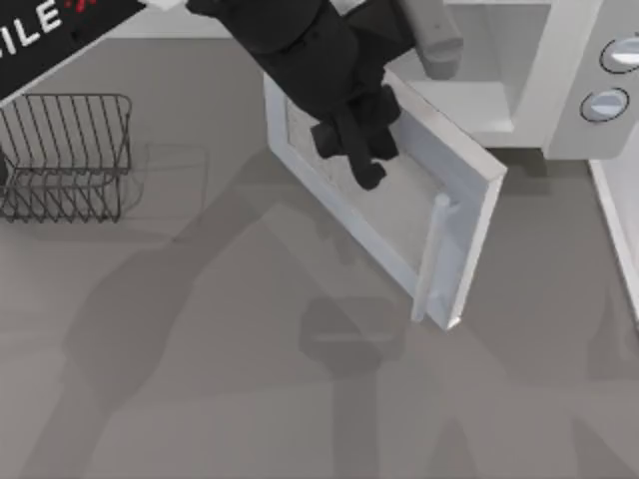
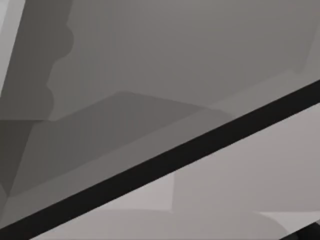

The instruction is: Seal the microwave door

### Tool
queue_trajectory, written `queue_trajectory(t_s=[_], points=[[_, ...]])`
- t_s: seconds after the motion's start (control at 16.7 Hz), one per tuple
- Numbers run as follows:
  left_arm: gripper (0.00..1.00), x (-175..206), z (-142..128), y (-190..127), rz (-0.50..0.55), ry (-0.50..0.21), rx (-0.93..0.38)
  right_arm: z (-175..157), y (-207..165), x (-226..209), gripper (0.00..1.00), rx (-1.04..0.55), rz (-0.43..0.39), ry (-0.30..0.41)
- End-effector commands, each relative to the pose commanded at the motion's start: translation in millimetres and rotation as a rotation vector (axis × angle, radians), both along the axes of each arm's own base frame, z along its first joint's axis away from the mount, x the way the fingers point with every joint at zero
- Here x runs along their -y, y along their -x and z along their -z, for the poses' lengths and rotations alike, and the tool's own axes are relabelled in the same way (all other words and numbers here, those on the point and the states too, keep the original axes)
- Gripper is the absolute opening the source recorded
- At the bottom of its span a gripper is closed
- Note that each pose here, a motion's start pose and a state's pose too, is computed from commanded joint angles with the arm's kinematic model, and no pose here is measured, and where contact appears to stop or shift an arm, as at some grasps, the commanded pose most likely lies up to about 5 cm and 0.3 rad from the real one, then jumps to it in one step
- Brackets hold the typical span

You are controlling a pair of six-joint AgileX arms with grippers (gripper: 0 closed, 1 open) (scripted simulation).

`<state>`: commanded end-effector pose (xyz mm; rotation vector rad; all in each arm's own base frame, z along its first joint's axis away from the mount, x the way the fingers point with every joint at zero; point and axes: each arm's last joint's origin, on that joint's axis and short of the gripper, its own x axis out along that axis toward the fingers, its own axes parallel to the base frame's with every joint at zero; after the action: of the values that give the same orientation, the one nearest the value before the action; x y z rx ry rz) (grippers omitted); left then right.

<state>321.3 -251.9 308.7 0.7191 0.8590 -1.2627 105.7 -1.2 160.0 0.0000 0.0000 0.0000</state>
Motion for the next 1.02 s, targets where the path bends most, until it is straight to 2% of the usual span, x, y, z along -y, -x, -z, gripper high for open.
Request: queue_trajectory(t_s=[0.24, 0.42, 0.78, 0.9, 1.02], points=[[0.0, 1, -1, 2, 0.004, -0.004, 0.013, 0, 0, 0, 1.0, 0.0, 0.0, 0.0], [0.0, 15, 2, 10, 0.031, -0.04, 0.052, 0, 0, 0, 1.0, 0.0, 0.0, 0.0], [0.0, 40, 33, 20, 0.066, -0.125, -0.043, 0, 0, 0, 1.0, 0.0, 0.0, 0.0], [0.0, 35, 27, 16, 0.047, -0.102, -0.046, 0, 0, 0, 1.0, 0.0, 0.0, 0.0], [0.0, 25, 11, 6, 0.014, -0.042, -0.019, 0, 0, 0, 1.0, 0.0, 0.0, 0.0]])
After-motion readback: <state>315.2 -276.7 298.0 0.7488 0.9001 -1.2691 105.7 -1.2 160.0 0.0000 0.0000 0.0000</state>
